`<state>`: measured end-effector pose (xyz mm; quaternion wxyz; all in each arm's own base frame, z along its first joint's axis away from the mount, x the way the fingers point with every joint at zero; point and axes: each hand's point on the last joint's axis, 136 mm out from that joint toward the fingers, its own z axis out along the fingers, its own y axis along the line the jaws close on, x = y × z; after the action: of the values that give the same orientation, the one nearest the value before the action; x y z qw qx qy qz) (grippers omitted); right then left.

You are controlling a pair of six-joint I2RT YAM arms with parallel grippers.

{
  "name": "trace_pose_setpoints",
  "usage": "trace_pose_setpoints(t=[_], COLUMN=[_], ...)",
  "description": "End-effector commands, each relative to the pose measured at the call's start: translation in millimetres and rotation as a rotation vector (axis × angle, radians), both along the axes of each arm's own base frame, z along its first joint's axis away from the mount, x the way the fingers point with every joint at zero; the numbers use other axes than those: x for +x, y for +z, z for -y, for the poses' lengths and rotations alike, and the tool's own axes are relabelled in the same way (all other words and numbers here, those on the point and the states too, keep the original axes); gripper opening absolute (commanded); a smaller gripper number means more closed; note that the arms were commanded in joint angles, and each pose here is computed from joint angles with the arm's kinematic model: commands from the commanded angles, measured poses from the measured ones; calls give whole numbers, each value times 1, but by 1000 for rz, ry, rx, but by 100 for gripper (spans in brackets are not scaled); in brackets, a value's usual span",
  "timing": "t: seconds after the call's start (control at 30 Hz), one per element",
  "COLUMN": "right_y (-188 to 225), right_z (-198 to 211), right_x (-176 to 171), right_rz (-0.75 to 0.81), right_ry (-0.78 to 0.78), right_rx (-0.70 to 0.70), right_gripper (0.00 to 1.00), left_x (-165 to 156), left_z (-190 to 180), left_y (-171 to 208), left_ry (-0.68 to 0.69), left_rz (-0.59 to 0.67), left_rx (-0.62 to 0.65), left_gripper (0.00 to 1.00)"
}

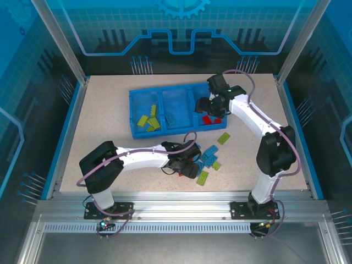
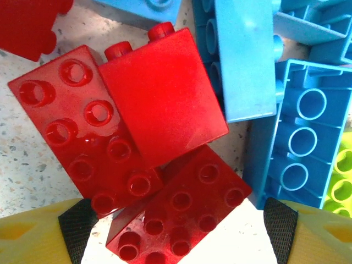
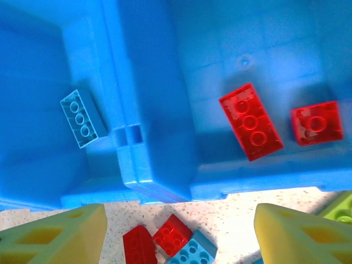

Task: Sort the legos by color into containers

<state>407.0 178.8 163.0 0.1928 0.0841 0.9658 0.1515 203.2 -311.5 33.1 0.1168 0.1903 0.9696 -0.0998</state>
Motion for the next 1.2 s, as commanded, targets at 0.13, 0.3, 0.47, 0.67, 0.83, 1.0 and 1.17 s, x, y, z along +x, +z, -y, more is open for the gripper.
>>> trace_pose_setpoints(t=[0.13, 0.3, 0.47, 0.67, 0.83, 1.0, 1.17], right_y=[7, 6, 6, 2, -1, 1, 1], right_z=[34, 51, 64, 70, 72, 73, 74], right_x=[-11, -18, -24, -28, -30, -29, -30], right_rz=[20, 19, 18, 7, 1, 2, -2], right_ry=[-50, -80, -105, -117, -123, -126, -125], right_rx=[-18, -15, -12, -8, -6, -5, -10], right_gripper=[72, 72, 73, 73, 73, 73, 74], left_x=[-10, -15, -18, -17, -18, -17, -10], left_z=[2, 3, -9, -17, -22, -22, -13], left_y=[-14, -23, -28, -20, -21, -23, -22], left_ry=[8, -1, 7, 3, 8, 1, -27], left_rz=[-38, -44, -38, -8, -5, 2, 23], left_rx=[23, 64, 94, 112, 118, 119, 118], left_gripper=[85, 81, 81, 81, 80, 79, 76])
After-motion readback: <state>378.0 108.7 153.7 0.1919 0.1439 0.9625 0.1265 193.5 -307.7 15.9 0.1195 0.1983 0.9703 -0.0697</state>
